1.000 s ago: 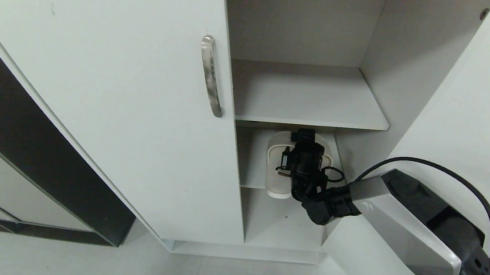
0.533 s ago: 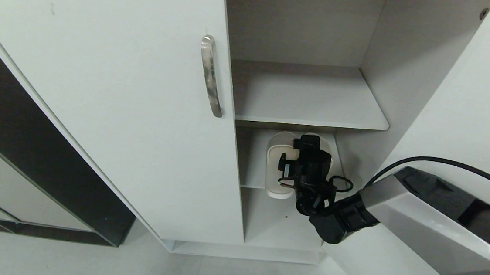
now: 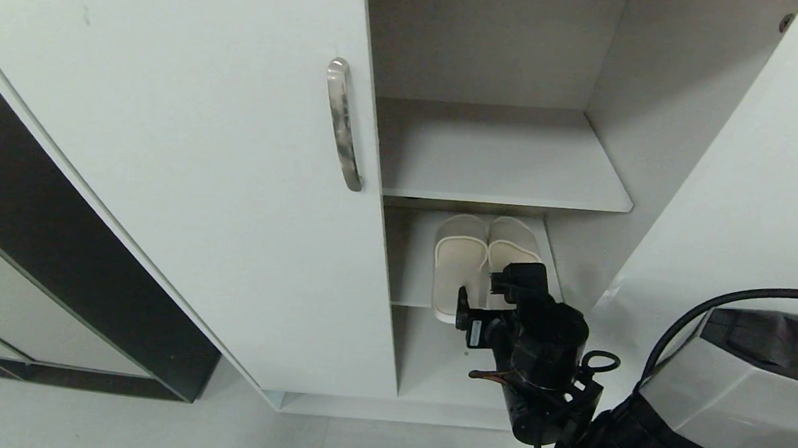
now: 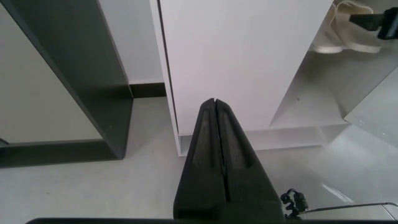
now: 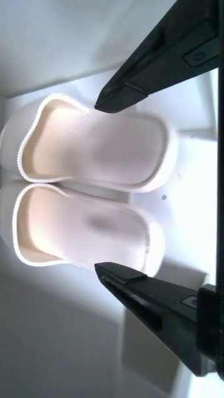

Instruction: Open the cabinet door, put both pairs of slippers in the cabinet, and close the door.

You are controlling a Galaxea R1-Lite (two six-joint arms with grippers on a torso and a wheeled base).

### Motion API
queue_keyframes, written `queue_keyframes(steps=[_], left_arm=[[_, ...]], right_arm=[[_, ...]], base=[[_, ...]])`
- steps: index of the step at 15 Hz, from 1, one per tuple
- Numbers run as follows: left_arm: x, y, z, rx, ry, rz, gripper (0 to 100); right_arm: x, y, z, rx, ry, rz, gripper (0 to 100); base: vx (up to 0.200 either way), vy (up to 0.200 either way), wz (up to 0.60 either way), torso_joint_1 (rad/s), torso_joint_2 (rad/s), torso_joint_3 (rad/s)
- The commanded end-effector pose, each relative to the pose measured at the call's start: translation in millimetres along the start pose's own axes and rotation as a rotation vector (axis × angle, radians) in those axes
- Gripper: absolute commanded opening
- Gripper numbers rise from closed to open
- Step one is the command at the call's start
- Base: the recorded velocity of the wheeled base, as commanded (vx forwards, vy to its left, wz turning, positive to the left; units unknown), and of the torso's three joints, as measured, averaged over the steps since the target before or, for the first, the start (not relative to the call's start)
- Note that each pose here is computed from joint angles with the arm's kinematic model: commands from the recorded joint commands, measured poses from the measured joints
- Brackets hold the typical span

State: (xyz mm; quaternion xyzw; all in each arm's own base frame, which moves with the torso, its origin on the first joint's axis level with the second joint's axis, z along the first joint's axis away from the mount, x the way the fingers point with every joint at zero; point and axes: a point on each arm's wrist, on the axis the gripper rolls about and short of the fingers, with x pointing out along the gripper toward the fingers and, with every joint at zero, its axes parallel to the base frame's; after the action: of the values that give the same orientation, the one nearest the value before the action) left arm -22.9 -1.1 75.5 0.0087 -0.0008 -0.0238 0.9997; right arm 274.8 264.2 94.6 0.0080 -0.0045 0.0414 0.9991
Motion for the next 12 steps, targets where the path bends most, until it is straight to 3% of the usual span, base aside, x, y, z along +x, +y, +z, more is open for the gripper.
queue_keyframes(steps=[1,6,12], left_arm=[[0.1,0.0,0.0,-0.001,0.001,0.000,0],[0.1,0.0,0.0,-0.001,0.001,0.000,0],[0.1,0.0,0.0,-0.002,0.001,0.000,0]], right_arm=[[-6.5,-0.1,6.8,0.005,-0.008,0.012,100],[-6.6,1.4,4.8,0.001,-0.005,0.015,100],[-6.4,1.6,3.8,0.000,-0.004,0.017,100]], base=[[-0.200,0.000,0.00,0.002,0.00,0.007],[-0.200,0.000,0.00,0.001,0.00,0.000],[0.000,0.000,0.00,0.000,0.00,0.000]])
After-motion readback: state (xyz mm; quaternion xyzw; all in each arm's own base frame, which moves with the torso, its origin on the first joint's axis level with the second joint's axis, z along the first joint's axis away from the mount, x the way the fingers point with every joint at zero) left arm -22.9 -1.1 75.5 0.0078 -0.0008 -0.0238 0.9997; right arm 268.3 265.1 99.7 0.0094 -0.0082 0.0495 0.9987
